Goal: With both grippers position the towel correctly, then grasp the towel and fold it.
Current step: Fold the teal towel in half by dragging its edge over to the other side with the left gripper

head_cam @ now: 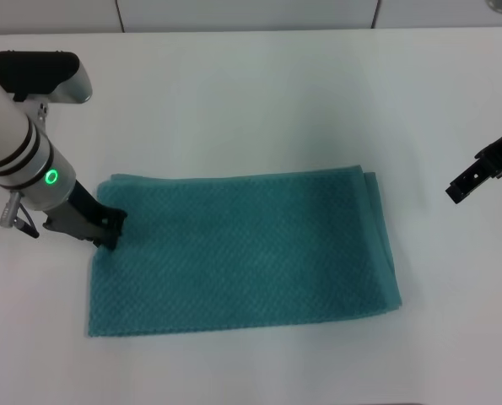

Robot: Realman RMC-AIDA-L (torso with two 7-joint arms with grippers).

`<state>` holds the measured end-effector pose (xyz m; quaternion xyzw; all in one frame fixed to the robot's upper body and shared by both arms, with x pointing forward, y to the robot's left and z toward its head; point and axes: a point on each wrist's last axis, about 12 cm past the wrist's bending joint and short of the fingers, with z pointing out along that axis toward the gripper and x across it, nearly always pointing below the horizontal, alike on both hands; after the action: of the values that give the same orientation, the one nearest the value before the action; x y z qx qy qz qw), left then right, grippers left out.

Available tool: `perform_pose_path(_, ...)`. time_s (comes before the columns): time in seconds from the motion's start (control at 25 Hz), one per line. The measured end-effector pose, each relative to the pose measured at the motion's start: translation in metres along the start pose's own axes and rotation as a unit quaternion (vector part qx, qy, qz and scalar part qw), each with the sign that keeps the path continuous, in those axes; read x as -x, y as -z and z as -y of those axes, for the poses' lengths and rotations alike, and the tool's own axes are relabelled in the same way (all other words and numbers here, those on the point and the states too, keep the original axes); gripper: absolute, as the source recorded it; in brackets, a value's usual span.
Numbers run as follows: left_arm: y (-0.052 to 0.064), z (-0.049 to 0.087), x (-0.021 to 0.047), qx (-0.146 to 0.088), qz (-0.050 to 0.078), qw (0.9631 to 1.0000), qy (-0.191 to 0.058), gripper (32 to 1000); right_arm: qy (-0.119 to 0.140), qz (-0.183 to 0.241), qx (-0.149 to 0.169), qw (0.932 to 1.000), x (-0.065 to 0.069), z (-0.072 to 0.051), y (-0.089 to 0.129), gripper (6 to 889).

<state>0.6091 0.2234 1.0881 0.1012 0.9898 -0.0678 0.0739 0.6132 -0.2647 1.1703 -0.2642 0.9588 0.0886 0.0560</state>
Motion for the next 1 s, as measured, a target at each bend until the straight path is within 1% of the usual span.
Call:
perform_pose_path(0.32,0.003,-0.003,-0.0002,0.004,-0.005,1.0000,-0.001,71,0.000,0.002,0.001,1.0000,0.000,0.000,0.000,860)
perform_pose_path(0.36,0.006,-0.005,0.0002,0.009,-0.007,0.9999,-0.004,71,0.000,0.002,0.001,1.0000,0.000,0.000,0.000,860)
perform_pose_path(0.6,0.014,-0.011,0.0006,0.027,-0.006,0.9996,-0.011,71,-0.001,0.003,0.001,1.0000,0.000,0.000,0.001,860)
perform_pose_path(0.8,0.016,-0.017,-0.0013,0.048,-0.014,0.9986,-0.015,72,-0.002,0.003,0.002,1.0000,-0.001,0.001,0.000,860)
perform_pose_path(1.0,0.018,-0.022,-0.0020,0.062,-0.019,0.9978,-0.016,72,-0.002,0.004,0.002,1.0000,-0.001,0.001,0.001,860)
